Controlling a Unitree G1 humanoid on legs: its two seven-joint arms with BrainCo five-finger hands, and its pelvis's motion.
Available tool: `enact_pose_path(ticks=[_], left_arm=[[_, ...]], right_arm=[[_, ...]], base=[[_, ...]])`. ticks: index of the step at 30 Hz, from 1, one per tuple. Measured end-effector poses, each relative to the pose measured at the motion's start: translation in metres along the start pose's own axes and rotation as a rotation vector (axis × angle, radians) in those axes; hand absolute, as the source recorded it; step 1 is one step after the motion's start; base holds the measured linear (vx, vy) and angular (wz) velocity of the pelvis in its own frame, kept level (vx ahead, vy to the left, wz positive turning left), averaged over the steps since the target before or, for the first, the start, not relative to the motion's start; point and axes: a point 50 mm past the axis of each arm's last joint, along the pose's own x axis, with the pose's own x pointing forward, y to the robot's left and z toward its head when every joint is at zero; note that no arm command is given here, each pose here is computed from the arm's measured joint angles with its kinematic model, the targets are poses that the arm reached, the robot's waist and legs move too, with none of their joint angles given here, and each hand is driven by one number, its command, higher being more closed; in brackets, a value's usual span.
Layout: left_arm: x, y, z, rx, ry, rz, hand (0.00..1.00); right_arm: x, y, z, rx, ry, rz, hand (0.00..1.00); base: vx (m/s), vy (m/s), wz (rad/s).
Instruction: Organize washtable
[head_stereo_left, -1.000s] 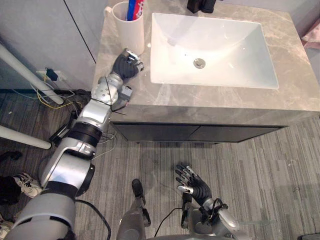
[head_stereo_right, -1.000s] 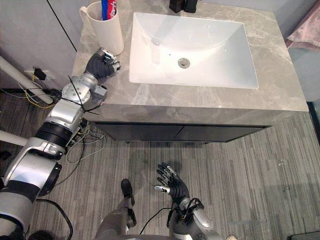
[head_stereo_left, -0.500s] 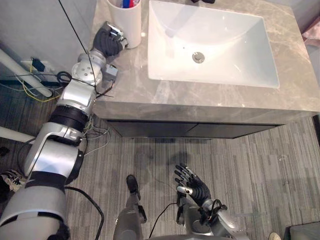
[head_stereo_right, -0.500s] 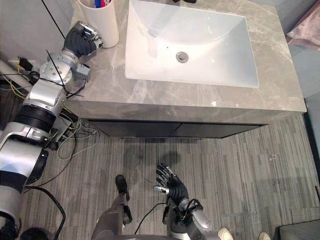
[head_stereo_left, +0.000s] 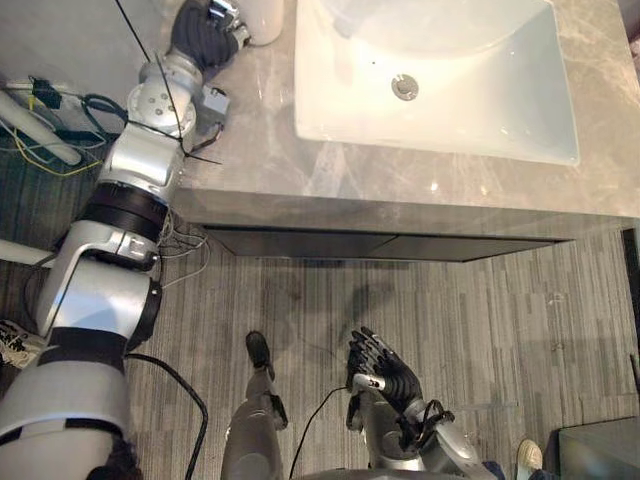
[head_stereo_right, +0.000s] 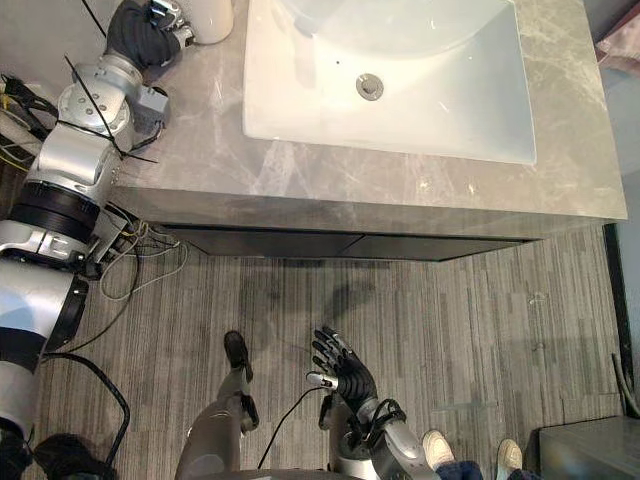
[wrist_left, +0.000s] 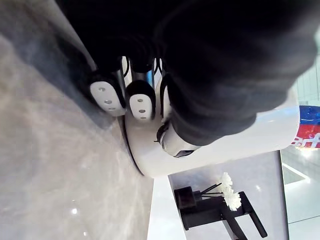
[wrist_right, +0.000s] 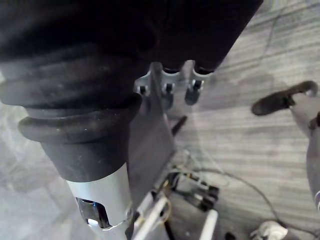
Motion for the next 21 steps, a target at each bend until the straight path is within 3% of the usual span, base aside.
enact_pose_path(ticks=[21], left_arm=[[0.028, 0.038, 0.058, -0.023, -0.092, 0.199, 1.0]], right_arm=[[0.003, 0.007, 0.001, 0.016, -0.022, 0.0, 0.0]], base=[[0.01, 0.001, -0.03]])
